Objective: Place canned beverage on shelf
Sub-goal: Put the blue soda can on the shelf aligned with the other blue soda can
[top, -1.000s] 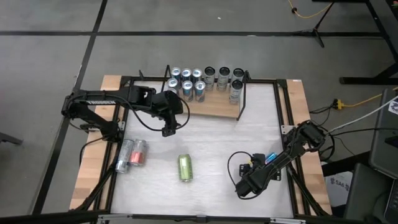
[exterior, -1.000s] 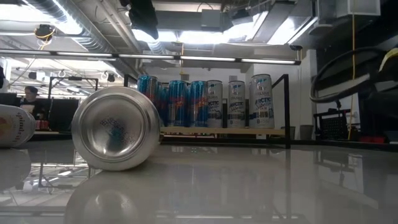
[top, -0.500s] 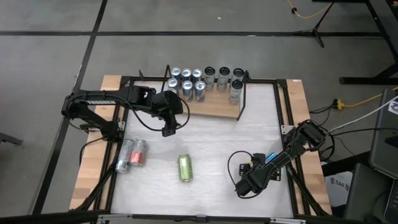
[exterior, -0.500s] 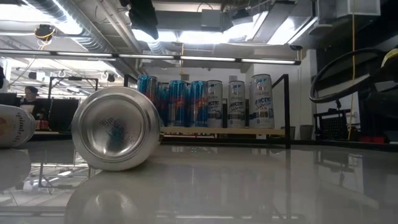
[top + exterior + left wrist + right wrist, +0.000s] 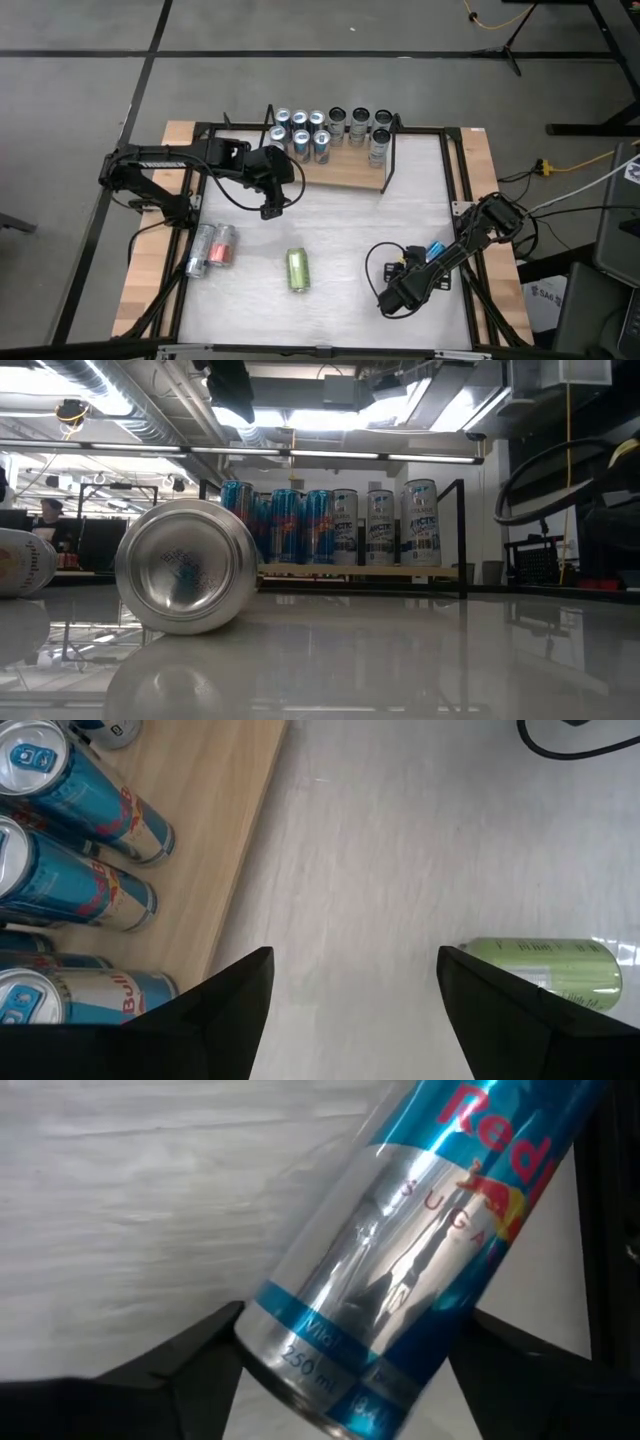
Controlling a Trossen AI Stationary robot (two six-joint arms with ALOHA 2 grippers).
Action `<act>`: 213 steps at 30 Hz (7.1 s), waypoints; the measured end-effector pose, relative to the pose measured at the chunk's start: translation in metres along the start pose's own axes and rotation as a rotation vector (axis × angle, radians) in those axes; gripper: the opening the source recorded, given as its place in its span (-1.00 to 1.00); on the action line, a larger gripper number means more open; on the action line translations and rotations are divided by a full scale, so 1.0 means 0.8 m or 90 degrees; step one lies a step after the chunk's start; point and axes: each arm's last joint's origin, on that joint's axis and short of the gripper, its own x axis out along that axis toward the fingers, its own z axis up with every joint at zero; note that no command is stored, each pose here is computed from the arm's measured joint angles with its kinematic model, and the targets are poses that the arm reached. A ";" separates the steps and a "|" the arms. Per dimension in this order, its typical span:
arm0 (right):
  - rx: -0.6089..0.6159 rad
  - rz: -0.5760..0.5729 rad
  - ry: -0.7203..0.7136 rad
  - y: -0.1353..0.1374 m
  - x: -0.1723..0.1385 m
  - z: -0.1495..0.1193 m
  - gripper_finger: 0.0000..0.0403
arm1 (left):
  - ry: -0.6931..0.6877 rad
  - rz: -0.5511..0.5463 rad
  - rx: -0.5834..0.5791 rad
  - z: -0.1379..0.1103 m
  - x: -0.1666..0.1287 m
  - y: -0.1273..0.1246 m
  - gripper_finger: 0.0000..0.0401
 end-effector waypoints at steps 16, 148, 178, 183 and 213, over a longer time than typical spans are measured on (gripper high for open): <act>-0.247 0.076 -0.088 0.006 0.001 0.002 0.47 | 0.000 0.000 0.000 0.000 0.000 0.000 0.35; -0.340 0.562 -0.190 0.161 -0.041 0.066 0.93 | 0.046 -0.143 0.016 -0.010 0.014 -0.008 0.35; -0.249 0.649 -0.269 0.190 -0.045 0.070 0.08 | -0.002 -0.119 0.043 -0.035 -0.051 0.023 0.35; -0.261 0.691 -0.331 0.200 -0.078 0.079 0.14 | -0.048 -0.120 0.062 -0.044 -0.077 0.025 0.35; -0.514 0.603 -0.803 0.213 -0.231 0.119 0.13 | -0.130 -0.139 -0.051 -0.052 -0.112 0.027 0.35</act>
